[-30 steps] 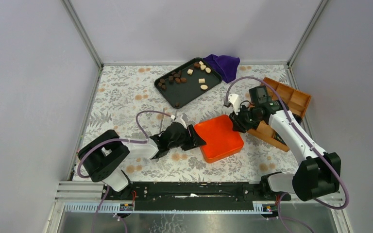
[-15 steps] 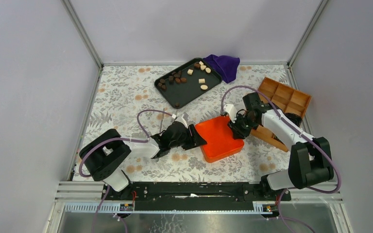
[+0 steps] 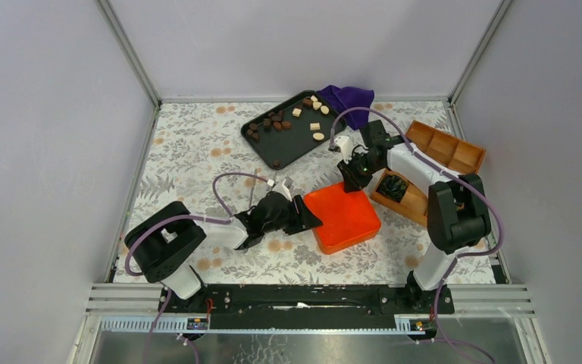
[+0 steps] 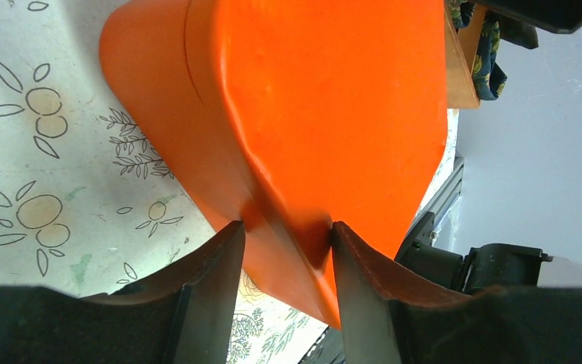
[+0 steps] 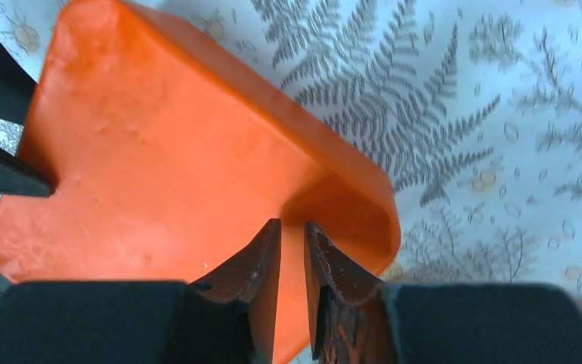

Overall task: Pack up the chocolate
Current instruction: Close the box lid on the packing box.

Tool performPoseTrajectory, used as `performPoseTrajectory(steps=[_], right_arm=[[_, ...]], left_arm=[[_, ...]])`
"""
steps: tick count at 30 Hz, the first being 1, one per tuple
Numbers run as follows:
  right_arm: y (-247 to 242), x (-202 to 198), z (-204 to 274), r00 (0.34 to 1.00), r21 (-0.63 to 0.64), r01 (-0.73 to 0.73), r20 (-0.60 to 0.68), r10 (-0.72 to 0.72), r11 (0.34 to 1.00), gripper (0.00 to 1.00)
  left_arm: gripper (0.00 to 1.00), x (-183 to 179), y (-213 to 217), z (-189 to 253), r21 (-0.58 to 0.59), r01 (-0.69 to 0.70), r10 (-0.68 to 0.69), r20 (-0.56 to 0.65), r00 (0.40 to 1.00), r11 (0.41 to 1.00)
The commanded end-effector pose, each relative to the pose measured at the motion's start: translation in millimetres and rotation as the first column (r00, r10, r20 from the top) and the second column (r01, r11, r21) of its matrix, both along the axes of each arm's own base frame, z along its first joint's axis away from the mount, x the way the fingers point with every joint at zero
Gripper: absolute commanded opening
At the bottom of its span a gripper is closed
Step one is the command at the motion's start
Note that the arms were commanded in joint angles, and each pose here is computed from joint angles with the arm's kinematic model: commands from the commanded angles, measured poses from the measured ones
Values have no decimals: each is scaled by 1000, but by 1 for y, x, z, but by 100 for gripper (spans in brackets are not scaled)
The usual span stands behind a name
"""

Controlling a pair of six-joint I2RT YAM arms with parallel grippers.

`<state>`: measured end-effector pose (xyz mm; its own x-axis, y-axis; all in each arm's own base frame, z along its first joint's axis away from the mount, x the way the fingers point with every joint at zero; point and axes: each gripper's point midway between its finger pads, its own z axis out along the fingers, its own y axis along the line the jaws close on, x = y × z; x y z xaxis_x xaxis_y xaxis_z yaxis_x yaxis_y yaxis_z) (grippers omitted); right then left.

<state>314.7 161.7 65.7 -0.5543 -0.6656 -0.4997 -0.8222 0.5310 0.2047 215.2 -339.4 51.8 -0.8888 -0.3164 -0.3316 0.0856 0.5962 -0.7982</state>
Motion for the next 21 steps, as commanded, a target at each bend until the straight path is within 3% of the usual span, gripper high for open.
performPoseTrajectory(steps=[1,7,12,14,17,18,19,20,21], right_arm=[[-17,-18,-39,994,-129,21,-106,-35,991,26],[-13,-20,34,999,2,-32,42,32,999,32],[-14,-92,86,937,94,-333,145,318,938,37],[-21,-119,86,897,81,-423,178,405,902,35],[-36,-154,64,812,35,-565,202,548,824,28],[-42,-170,52,745,20,-653,197,637,757,21],[-50,-189,39,670,16,-734,175,721,679,5],[-57,-201,28,597,10,-797,165,785,604,0],[-61,-208,18,574,10,-815,151,805,579,0]], left_arm=[[53,-15,15,-20,95,39,-39,-3,999,995],[59,5,27,43,90,-24,4,206,979,996],[64,27,68,74,157,-156,95,342,935,975],[57,37,79,73,177,-175,105,347,932,969],[37,57,88,63,234,-178,95,328,940,956],[32,63,87,60,248,-165,80,320,944,955],[27,72,84,60,260,-156,67,321,945,953],[24,77,77,58,265,-126,40,309,950,956],[21,82,71,55,275,-103,16,300,954,956]])
